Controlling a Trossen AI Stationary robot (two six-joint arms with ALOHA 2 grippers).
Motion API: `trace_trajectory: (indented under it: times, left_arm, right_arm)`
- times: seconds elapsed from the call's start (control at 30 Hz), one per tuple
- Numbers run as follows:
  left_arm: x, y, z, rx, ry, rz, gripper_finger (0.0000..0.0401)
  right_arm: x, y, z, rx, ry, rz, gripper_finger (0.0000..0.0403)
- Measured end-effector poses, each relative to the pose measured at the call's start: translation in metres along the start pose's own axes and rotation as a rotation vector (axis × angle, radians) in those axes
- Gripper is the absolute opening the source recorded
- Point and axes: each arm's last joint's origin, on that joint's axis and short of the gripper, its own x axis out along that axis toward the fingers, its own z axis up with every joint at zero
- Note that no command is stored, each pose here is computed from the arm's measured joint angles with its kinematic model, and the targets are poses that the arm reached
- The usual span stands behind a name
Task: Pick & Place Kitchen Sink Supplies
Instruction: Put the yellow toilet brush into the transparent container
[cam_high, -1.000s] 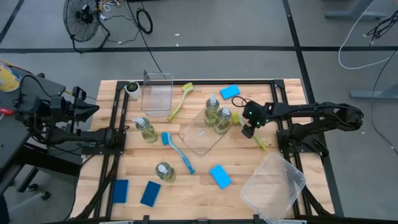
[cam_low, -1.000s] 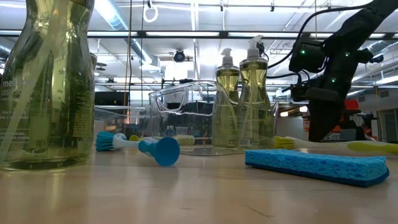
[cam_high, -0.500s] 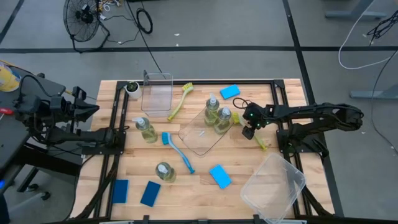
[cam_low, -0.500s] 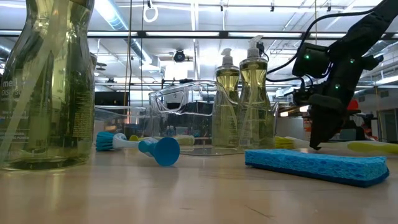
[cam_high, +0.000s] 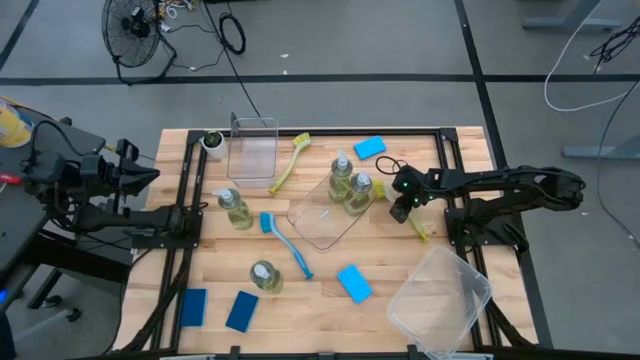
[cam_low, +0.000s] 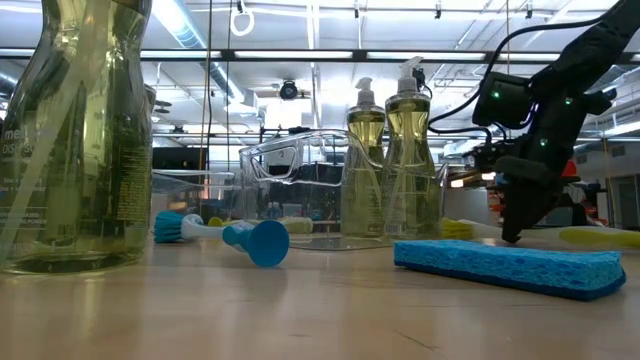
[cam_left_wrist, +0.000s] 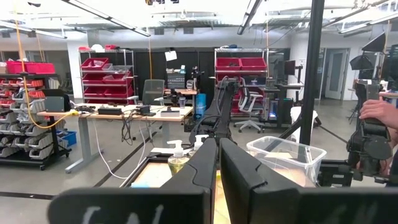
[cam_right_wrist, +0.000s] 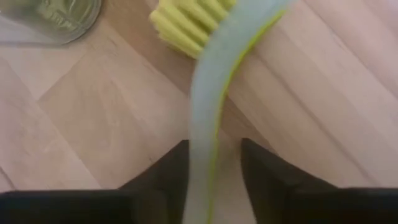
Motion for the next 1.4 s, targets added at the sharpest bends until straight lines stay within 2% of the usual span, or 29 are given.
trace_trajectory:
  times: [0.17, 0.23, 0.6, 0.9, 1.4]
  left_arm:
    - [0.000, 0.000, 0.000, 0.000, 0.000, 0.000, 0.0026]
    - [0.000, 0.000, 0.000, 0.000, 0.000, 0.001, 0.0026]
    - [0.000, 0.000, 0.000, 0.000, 0.000, 0.000, 0.0026]
    - [0.000, 0.000, 0.000, 0.000, 0.000, 0.000, 0.0025]
    - [0.000, 0.000, 0.000, 0.000, 0.000, 0.000, 0.0025]
  right_arm:
    - [0.000, 0.000, -0.001, 0.005, 0.006, 0.008, 0.0046]
    - [0.000, 0.000, 0.000, 0.017, 0.006, 0.013, 0.0025]
    - [-0.011, 0.003, 0.004, 0.050, 0.009, 0.020, 0.0025]
    - [-0.046, 0.006, 0.025, 0.038, -0.068, -0.099, 0.0025]
    - [-0.116, 0.001, 0.040, 0.028, -0.251, -0.130, 0.0025]
